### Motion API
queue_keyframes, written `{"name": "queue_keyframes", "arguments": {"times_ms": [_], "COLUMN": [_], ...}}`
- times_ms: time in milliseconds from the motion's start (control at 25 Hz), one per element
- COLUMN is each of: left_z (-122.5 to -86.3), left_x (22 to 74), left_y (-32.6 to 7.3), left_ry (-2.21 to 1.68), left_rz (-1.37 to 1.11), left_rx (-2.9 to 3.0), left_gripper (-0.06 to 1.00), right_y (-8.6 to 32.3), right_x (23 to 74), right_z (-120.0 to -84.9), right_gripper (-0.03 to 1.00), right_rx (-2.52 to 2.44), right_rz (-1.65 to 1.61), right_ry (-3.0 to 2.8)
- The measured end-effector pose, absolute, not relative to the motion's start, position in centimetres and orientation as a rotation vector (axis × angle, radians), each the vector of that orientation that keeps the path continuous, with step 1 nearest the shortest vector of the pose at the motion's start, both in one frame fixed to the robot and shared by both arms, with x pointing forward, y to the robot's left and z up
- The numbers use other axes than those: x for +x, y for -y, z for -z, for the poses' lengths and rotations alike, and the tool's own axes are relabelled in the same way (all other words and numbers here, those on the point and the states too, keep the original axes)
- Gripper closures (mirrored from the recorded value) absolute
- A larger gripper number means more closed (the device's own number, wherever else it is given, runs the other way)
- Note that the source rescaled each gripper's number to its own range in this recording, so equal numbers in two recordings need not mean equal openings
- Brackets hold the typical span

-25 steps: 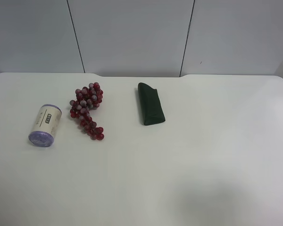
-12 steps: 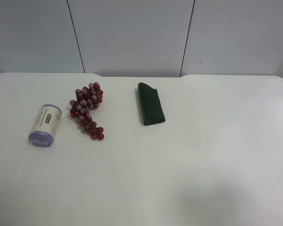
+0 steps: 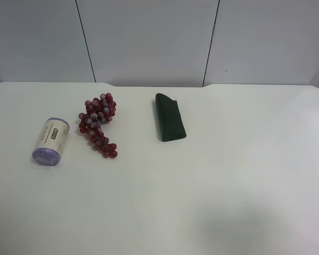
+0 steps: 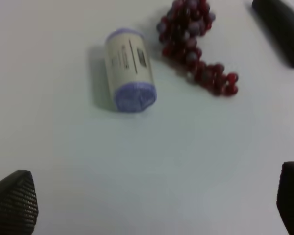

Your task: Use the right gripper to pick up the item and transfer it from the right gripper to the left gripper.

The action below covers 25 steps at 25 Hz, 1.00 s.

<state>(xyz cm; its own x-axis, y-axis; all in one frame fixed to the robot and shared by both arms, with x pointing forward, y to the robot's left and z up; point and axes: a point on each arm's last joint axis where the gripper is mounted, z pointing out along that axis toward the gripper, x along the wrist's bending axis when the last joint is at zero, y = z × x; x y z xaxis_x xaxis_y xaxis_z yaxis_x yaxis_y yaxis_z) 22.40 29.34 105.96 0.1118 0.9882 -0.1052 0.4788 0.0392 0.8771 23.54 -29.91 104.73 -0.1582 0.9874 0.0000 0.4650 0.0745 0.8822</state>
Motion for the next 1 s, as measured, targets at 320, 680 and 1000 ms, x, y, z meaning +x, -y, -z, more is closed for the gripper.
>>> {"name": "queue_keyframes", "arguments": {"times_ms": [320,680,1000], "left_z": [-105.34,-105.44,-105.45], "left_x": [23.13,23.17,23.23], "left_y": [-29.26,-29.24,-29.07], "left_ry": [-1.434,-1.423,-1.465], "left_rz": [-0.814,-0.821,-0.865], "left_rx": [1.589,1.584,1.559], "left_gripper": [-0.05,-0.05,-0.05], "right_y": [29.91,29.91,29.91], "right_x": [23.54,23.54,23.54], "right_z": [-104.73,-104.73,-104.73], "right_gripper": [-0.03,-0.03,-0.03], "right_rx": [1.453,1.453,1.453], "right_rz": [-1.022,-1.022,-1.022], "right_ry": [-1.704,-1.704,-1.704]}}
